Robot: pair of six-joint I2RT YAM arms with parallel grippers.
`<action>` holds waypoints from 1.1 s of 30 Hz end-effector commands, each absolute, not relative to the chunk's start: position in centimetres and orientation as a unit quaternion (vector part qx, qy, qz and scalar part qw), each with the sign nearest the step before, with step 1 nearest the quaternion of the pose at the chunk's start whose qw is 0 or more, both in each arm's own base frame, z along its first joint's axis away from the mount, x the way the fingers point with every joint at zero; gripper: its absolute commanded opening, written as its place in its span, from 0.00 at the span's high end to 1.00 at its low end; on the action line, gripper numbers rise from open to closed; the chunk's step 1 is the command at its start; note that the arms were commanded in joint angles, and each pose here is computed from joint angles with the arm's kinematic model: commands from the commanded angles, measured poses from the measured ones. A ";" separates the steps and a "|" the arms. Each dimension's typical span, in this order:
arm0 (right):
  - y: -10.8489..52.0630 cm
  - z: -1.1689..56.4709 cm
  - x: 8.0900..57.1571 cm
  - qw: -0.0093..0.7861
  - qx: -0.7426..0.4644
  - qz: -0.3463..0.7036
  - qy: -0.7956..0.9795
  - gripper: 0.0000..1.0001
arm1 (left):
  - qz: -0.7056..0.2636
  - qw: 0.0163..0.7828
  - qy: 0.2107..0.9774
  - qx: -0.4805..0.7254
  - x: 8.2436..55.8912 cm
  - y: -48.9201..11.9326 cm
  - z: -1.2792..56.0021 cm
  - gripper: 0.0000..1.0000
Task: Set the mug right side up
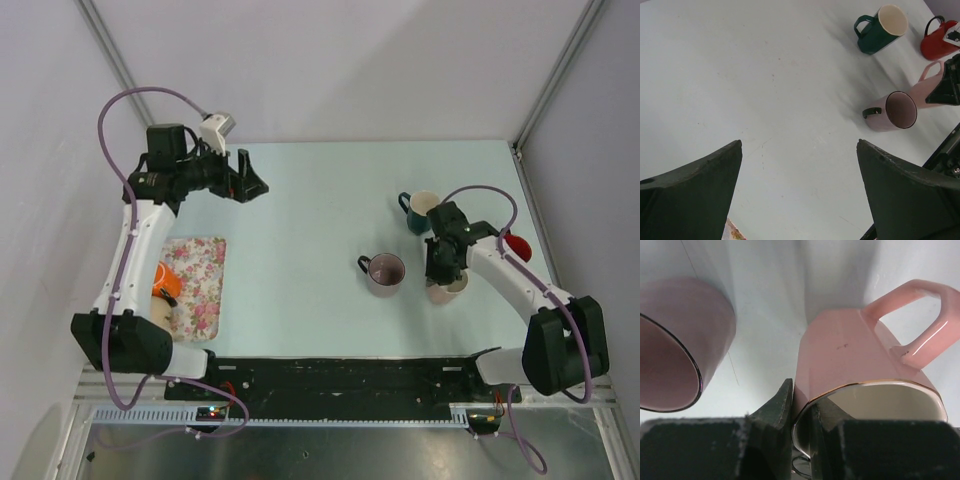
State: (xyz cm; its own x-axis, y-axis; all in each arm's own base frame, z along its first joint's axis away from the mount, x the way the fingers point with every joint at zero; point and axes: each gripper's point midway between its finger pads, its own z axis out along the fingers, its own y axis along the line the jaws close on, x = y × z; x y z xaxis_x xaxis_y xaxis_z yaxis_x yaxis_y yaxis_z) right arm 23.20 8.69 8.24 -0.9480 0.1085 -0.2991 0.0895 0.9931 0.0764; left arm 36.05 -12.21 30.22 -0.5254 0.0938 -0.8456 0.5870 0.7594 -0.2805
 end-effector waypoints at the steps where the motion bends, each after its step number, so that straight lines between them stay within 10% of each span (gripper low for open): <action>1: 9.3 7.4 25.2 0.172 0.058 0.044 0.982 1.00 | -0.266 0.471 0.808 0.234 35.4 -12.1 31.5 0.00; 5: 9.2 6.8 25.1 0.162 0.054 0.040 0.985 0.94 | -0.257 0.471 0.808 0.243 35.2 -11.9 30.9 0.00; 15: 9.1 10.8 25.6 0.213 0.049 0.050 0.975 0.43 | -0.110 0.480 0.807 0.325 35.6 -9.4 28.2 0.00; 25: 10.6 17.1 26.3 0.276 0.005 0.086 0.957 0.25 | 0.190 0.329 0.776 0.503 34.2 -0.5 20.6 0.00; 33: 11.6 19.9 26.8 0.303 -0.027 0.093 0.948 0.15 | 0.250 0.172 0.700 0.646 29.5 3.7 15.9 0.10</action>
